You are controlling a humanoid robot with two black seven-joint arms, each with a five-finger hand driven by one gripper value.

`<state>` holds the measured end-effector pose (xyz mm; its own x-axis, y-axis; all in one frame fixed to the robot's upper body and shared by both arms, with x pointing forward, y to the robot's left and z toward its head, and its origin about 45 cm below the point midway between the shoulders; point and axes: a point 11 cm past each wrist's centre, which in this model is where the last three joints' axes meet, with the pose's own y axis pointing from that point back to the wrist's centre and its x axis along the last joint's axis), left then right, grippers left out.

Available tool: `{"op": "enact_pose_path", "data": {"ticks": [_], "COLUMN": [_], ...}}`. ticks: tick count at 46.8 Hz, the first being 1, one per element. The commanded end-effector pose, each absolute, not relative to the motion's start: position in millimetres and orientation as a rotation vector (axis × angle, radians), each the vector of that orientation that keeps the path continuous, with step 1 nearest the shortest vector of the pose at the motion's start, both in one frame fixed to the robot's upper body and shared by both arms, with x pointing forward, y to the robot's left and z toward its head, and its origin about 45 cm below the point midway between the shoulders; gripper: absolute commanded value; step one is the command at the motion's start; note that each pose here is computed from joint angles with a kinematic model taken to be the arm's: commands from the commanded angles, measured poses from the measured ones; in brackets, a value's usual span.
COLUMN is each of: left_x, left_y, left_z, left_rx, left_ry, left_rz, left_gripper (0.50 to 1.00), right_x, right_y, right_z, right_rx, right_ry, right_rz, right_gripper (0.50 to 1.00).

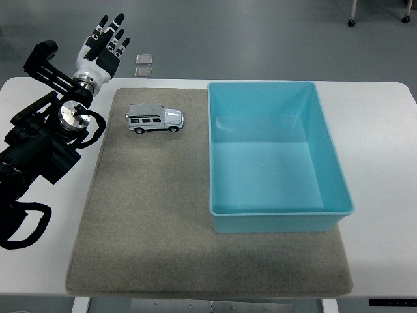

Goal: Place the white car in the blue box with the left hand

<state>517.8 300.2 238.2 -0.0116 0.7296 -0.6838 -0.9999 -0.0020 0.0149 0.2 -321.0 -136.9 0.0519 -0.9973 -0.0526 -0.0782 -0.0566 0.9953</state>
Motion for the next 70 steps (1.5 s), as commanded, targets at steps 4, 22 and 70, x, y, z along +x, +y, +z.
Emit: {"op": "enact_pose_path", "data": {"ticks": [4,22,70], "left_x": [517,522,521], "left_y": [300,303,265], "left_z": [237,251,255], "left_rx": [-0.56,-0.539,0.266], "left_ry": [0.592,0.544,-0.07], "left_rz": [1.498,1.489,1.199], "left_gripper": [1.0,1.0,1.0], "right_x": [1,1,1], "right_y": [-321,-321,-321], "right_z": [-137,-137,-137], "right_rx": [1.332,1.332,1.332], "right_ry": [-1.205,-1.205,-1.205], "right_rz": [-1.172,-1.172,-1.172], "right_gripper": [0.936,0.936,0.936]}}
